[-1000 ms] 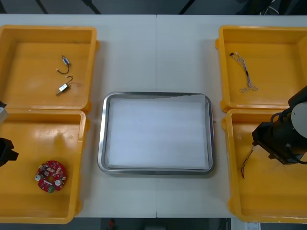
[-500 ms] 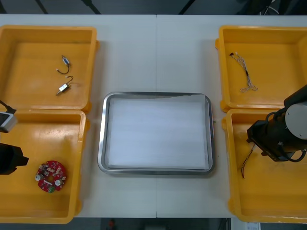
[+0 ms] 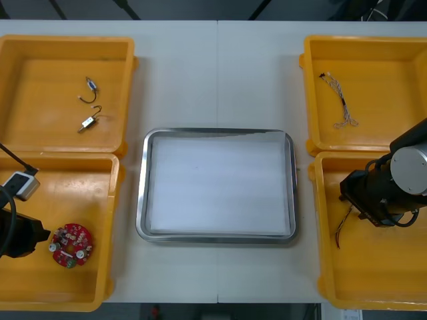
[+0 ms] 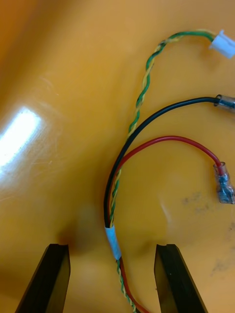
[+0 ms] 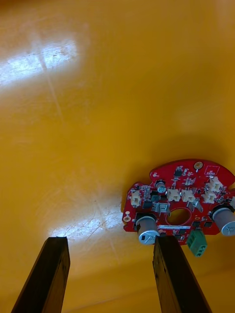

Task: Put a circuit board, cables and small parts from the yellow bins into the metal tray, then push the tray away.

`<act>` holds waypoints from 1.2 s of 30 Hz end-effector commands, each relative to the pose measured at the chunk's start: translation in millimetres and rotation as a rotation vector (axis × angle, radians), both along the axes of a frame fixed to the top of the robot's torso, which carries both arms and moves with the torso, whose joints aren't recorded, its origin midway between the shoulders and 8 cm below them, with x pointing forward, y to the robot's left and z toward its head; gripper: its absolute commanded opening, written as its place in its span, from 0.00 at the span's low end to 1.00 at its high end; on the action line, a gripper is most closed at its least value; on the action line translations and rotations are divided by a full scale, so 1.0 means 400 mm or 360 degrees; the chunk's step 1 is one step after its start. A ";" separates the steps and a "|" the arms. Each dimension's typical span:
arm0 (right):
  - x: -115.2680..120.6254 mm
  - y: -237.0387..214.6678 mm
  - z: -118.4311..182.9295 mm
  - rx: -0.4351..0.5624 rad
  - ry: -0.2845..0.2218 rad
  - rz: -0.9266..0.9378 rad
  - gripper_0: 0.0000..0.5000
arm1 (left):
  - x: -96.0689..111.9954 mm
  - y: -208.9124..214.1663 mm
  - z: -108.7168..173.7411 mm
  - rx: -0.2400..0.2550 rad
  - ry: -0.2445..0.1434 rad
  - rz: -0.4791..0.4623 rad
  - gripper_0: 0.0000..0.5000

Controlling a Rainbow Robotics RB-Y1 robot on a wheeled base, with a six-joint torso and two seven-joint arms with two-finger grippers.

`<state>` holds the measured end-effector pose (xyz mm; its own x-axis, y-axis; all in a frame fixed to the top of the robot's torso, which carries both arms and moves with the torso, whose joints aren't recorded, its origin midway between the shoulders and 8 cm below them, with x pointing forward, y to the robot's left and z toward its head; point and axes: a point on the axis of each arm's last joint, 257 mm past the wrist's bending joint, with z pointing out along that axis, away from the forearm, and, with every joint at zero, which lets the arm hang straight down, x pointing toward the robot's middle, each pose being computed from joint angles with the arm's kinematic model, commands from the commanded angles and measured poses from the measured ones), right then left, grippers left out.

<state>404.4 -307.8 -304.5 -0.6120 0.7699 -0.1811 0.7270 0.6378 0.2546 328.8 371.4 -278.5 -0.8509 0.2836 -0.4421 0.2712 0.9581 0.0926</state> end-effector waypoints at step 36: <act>0.005 0.011 0.077 -0.0018 -0.0045 0.0055 0.00 | 0.018 -0.022 -0.093 0.0192 -0.0114 -0.0433 1.00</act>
